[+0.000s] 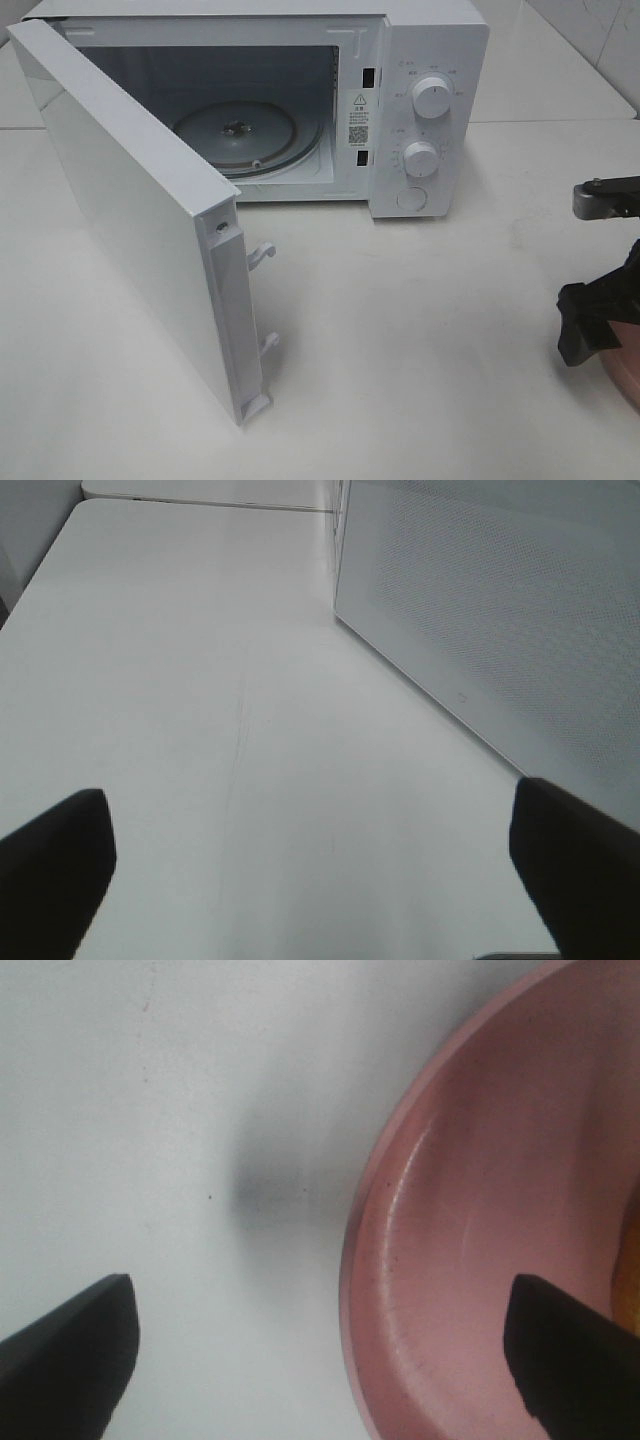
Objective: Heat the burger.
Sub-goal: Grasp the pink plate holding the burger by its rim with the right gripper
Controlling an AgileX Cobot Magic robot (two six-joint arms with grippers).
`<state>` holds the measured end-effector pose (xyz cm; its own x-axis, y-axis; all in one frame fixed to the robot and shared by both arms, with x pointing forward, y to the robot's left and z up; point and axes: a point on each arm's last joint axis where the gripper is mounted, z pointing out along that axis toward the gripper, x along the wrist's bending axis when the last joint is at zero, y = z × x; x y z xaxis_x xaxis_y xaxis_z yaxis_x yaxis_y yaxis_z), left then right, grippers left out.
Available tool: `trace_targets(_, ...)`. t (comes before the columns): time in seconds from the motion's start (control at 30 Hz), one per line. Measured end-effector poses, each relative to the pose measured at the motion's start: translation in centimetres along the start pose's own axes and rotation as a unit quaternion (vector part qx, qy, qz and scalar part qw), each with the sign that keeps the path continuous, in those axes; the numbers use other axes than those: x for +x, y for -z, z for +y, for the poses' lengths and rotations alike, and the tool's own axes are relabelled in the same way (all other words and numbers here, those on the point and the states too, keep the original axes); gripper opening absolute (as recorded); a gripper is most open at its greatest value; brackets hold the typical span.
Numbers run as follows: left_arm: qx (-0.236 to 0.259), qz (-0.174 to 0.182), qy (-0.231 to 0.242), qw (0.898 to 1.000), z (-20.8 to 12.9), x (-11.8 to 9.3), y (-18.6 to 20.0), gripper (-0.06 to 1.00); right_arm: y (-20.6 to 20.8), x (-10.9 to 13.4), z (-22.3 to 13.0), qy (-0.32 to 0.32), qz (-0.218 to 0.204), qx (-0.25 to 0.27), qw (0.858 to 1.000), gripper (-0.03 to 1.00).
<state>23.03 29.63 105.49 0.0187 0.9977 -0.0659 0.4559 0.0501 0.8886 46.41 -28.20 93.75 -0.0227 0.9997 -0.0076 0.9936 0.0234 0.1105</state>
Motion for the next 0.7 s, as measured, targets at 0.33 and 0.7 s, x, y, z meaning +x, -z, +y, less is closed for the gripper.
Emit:
trace_targets(0.33,0.0,0.0,0.0,1.0,0.0,0.0,0.0,0.99,-3.3,-0.1,0.7,-0.009,-0.009,0.028,1.0,0.92)
trace_targets(0.7,0.0,0.0,0.0,1.0,0.0,0.0,0.0,0.99,-5.0,-0.3,1.3,0.0,-0.022,0.032,0.999,0.89)
